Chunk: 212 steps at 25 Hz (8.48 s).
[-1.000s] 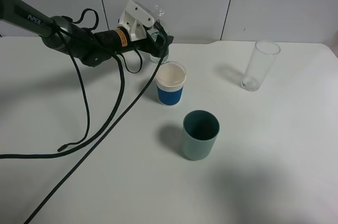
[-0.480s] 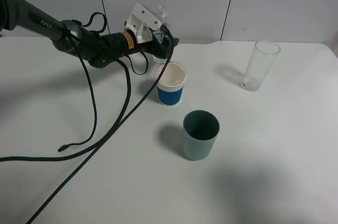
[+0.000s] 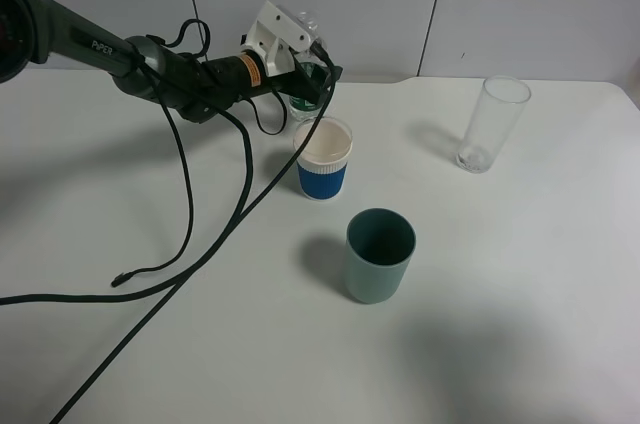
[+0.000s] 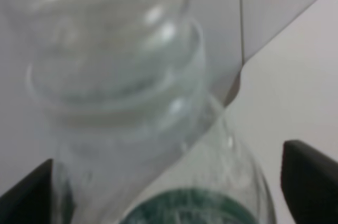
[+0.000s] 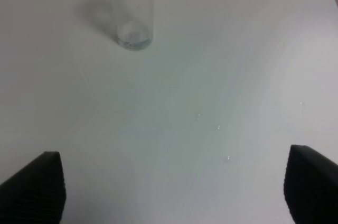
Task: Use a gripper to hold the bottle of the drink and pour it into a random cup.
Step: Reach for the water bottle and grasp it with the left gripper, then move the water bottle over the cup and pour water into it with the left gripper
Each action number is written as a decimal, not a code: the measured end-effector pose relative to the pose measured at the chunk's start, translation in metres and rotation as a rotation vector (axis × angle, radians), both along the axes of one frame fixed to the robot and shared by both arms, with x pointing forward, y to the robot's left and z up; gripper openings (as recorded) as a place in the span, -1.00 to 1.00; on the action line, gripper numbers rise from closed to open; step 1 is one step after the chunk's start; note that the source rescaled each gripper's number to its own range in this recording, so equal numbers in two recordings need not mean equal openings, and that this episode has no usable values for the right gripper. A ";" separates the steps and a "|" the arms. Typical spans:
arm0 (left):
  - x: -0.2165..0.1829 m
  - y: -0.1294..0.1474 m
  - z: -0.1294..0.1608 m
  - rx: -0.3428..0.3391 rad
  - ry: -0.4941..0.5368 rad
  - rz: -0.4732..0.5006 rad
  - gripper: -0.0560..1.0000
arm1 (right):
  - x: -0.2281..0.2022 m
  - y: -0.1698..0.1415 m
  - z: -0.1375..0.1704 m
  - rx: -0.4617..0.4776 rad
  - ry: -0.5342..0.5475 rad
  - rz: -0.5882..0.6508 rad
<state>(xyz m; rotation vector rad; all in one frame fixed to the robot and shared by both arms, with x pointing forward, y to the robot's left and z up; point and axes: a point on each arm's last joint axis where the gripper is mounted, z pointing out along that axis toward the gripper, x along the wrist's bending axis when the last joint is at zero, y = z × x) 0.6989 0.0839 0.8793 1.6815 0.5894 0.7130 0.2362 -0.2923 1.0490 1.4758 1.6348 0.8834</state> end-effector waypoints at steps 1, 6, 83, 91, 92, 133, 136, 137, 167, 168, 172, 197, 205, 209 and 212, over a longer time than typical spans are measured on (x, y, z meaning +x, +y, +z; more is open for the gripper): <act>0.001 -0.001 -0.002 0.002 0.003 0.001 0.30 | 0.000 0.000 0.000 0.000 0.000 0.000; 0.003 -0.004 -0.006 0.016 0.015 0.003 0.30 | 0.000 0.000 0.000 0.000 0.000 0.000; -0.116 0.059 0.072 0.605 -0.152 0.191 -0.89 | 0.000 0.000 0.000 0.000 0.000 0.000; -0.123 0.053 0.070 0.755 -0.254 0.186 -0.89 | 0.000 0.000 0.000 0.000 0.000 0.000; -0.124 0.052 0.070 0.766 -0.261 0.188 -0.89 | 0.000 0.000 0.000 0.000 0.000 0.000; -0.149 0.017 0.054 1.260 -0.446 0.210 -0.88 | 0.000 0.000 0.000 0.000 0.000 0.000; -0.148 0.017 0.055 1.262 -0.440 0.217 -0.88 | 0.000 0.000 0.000 0.000 0.000 0.000; -0.147 0.017 0.056 1.262 -0.437 0.224 -0.88 | 0.000 0.000 0.000 0.000 0.000 0.000; -0.150 0.004 0.044 1.430 -0.448 0.165 -0.88 | 0.000 0.000 0.000 0.000 0.000 0.000; -0.150 0.004 0.044 1.433 -0.449 0.164 -0.88 | 0.000 0.000 0.000 0.000 0.000 0.000; -0.148 0.004 0.046 1.441 -0.436 0.174 -0.88 | 0.000 0.000 0.000 0.000 0.000 0.000; -0.152 -0.005 0.049 1.479 -0.387 0.171 -0.88 | 0.000 0.000 0.000 0.000 0.000 0.000; -0.149 -0.012 0.044 1.494 -0.394 0.167 -0.88 | 0.000 0.000 0.000 0.000 0.000 0.000; -0.149 -0.012 0.039 1.514 -0.390 0.152 -0.88 | 0.000 0.000 0.000 0.000 0.000 0.000; -0.148 -0.011 0.040 1.537 -0.402 0.161 -0.88 | 0.000 0.000 0.000 0.000 0.000 0.000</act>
